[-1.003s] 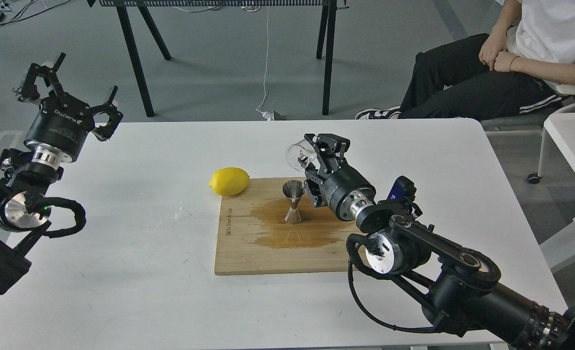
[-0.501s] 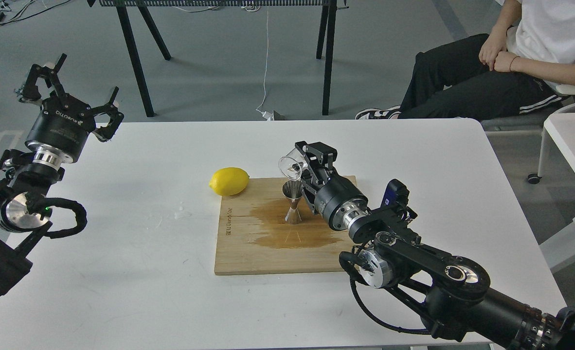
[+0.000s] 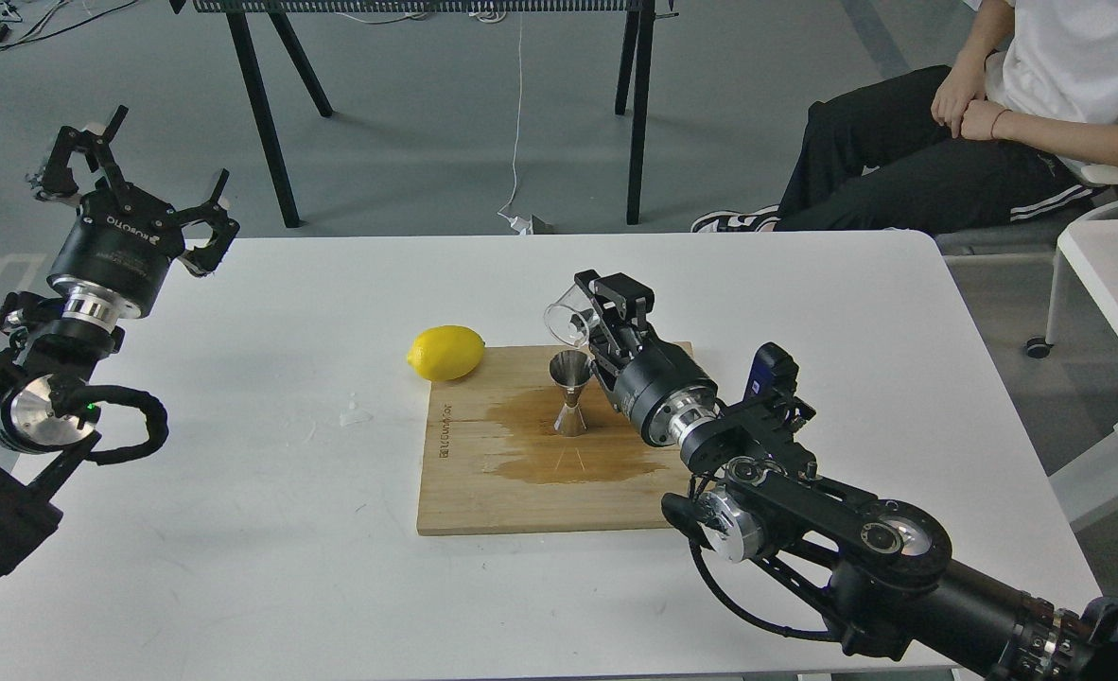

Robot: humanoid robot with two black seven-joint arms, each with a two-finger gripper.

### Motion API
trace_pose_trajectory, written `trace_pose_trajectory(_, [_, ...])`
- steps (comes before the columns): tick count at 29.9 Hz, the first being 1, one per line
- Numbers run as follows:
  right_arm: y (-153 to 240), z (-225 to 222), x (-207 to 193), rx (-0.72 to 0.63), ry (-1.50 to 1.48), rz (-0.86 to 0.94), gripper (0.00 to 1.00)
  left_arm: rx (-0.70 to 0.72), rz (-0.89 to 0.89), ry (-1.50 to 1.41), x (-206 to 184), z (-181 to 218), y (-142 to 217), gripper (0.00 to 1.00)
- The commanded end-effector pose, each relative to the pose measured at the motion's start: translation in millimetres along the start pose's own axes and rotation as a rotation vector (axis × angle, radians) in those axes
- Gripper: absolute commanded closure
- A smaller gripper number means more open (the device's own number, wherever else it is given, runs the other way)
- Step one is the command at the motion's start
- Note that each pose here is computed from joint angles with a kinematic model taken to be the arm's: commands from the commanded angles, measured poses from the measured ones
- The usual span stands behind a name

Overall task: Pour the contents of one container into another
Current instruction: 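Tilt the glass cup with the right gripper to pour into the jigger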

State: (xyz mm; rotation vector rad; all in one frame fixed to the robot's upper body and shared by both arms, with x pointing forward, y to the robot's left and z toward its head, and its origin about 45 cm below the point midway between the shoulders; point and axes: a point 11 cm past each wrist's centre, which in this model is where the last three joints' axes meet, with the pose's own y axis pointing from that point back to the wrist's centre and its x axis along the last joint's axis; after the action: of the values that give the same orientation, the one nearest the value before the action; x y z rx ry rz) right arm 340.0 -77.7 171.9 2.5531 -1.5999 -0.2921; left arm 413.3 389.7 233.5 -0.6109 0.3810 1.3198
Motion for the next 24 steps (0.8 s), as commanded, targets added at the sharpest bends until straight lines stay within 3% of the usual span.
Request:
trace_pose_trajectory(1, [-1,0,2,0.004,0.02,0.011,0.81,0.001,0.001,0.002,0,-1,0,0.0])
trace_pose_trajectory(24, [-6,13,5,0.045,0.249,0.022,0.81,0.005,0.005,0.005,1,-4,2,0.0])
